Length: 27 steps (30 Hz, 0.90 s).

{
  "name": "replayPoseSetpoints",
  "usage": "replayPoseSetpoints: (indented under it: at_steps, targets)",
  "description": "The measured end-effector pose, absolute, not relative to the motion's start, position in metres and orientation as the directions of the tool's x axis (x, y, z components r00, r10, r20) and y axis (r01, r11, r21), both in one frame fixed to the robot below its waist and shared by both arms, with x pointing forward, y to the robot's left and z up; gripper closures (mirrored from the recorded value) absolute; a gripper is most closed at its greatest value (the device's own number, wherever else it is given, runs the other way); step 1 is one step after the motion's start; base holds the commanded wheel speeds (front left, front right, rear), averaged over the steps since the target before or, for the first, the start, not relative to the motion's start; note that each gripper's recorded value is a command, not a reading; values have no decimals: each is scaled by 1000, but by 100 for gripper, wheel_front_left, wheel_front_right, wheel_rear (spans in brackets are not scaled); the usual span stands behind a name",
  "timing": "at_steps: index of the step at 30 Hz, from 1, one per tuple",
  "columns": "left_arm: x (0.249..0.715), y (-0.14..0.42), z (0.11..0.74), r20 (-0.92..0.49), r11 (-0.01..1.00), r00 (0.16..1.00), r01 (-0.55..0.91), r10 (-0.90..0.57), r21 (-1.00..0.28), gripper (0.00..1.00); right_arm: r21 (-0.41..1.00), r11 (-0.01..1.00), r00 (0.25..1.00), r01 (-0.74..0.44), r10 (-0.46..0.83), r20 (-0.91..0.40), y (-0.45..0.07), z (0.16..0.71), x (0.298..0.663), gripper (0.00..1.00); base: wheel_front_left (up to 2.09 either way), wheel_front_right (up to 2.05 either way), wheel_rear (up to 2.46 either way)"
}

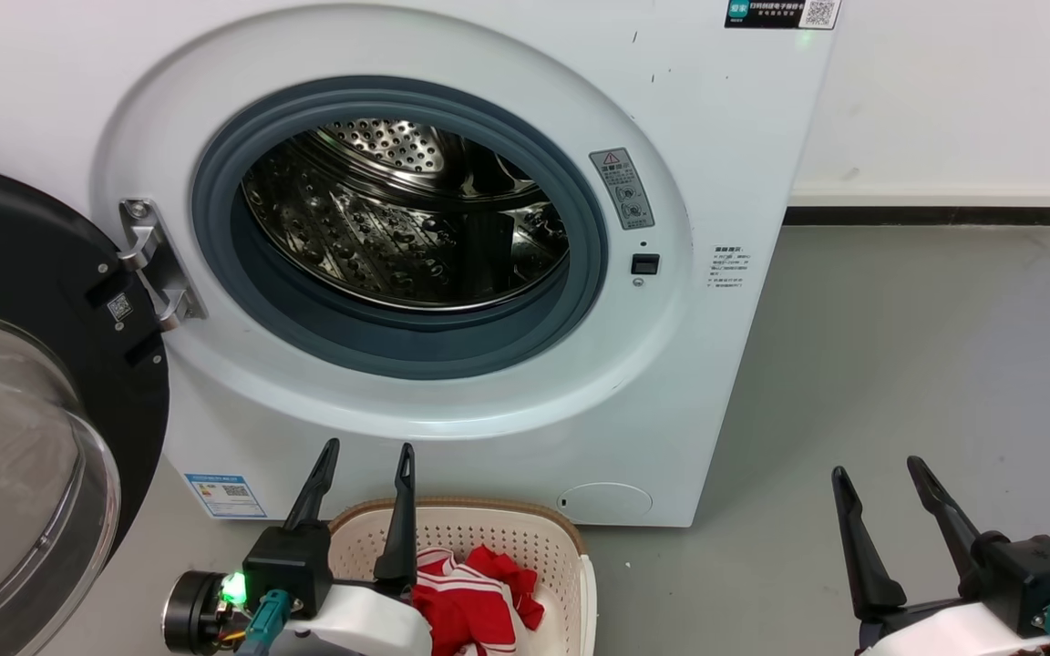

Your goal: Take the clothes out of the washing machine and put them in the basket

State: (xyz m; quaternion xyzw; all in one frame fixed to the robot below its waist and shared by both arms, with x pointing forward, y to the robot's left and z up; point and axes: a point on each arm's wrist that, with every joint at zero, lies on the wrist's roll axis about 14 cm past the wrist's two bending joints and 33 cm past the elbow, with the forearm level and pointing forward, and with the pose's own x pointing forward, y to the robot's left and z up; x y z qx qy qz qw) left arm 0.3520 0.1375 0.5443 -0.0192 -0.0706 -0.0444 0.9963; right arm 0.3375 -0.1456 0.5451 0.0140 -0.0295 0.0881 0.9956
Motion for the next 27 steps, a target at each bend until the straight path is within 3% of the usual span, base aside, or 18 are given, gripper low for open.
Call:
replayPoseSetpoints:
  at_steps: [15,16,27]
  targets:
    - [353,144,540,127,996,989,82,-78,-20,0,37,983,982,-178,176,62,-145,544,339,0,0,0,0]
    - [353,144,539,123,997,989,81,-79,-18,100,39,983,983,-178,176,58,-145,542,339,100,0,0,0]
    - [351,152,517,37,978,998,60,-53,-201,100,225,960,985,-170,170,19,-148,526,339,100,0,0,0]
